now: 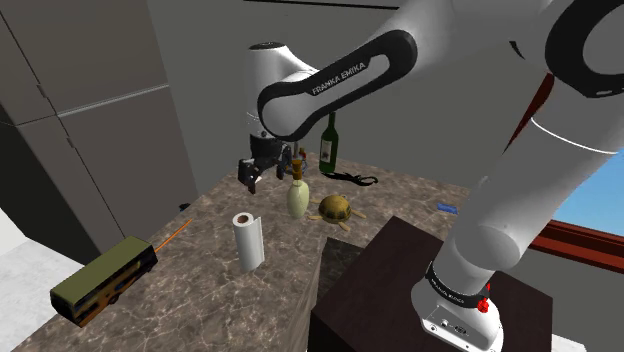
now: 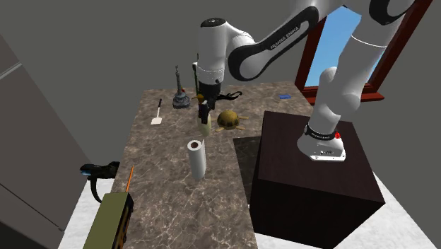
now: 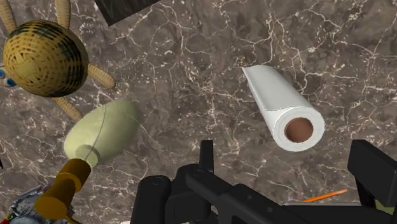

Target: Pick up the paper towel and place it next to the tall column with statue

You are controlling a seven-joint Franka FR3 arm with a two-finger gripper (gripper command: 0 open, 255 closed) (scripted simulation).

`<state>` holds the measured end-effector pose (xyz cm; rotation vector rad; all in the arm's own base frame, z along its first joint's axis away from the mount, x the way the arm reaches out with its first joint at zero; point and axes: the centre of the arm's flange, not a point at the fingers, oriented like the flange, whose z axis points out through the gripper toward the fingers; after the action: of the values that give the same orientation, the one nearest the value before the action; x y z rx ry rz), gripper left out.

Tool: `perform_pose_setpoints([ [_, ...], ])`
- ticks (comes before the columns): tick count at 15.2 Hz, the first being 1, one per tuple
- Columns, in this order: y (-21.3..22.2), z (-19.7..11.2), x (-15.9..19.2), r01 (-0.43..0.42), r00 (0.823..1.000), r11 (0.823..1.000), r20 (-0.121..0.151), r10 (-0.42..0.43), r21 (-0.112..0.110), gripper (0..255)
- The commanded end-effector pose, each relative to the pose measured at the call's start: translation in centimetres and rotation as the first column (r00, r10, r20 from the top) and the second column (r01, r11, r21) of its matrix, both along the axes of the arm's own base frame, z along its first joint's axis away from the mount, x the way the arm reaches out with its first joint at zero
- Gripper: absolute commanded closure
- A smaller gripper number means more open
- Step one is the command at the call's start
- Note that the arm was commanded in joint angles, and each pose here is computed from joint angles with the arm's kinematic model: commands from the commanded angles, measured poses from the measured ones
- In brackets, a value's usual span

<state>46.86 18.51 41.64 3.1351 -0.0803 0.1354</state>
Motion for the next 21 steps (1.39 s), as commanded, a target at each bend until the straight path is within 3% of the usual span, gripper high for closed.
perform_pose_setpoints([
  [1, 1.2, -2.3, 1.4, 0.001, 1.0, 1.0, -0.006, -0.002, -0.01, 0],
  [10, 6.4, -11.2, 6.9, 0.006, 0.999, 0.999, -0.033, -0.008, -0.054, 0],
  [17, 6.2, -14.9, 7.1, 0.006, 0.999, 0.999, -0.033, -0.008, -0.054, 0],
  [21, 6.2, -15.2, 7.1, 0.006, 0.999, 0.999, -0.033, -0.008, -0.054, 0],
])
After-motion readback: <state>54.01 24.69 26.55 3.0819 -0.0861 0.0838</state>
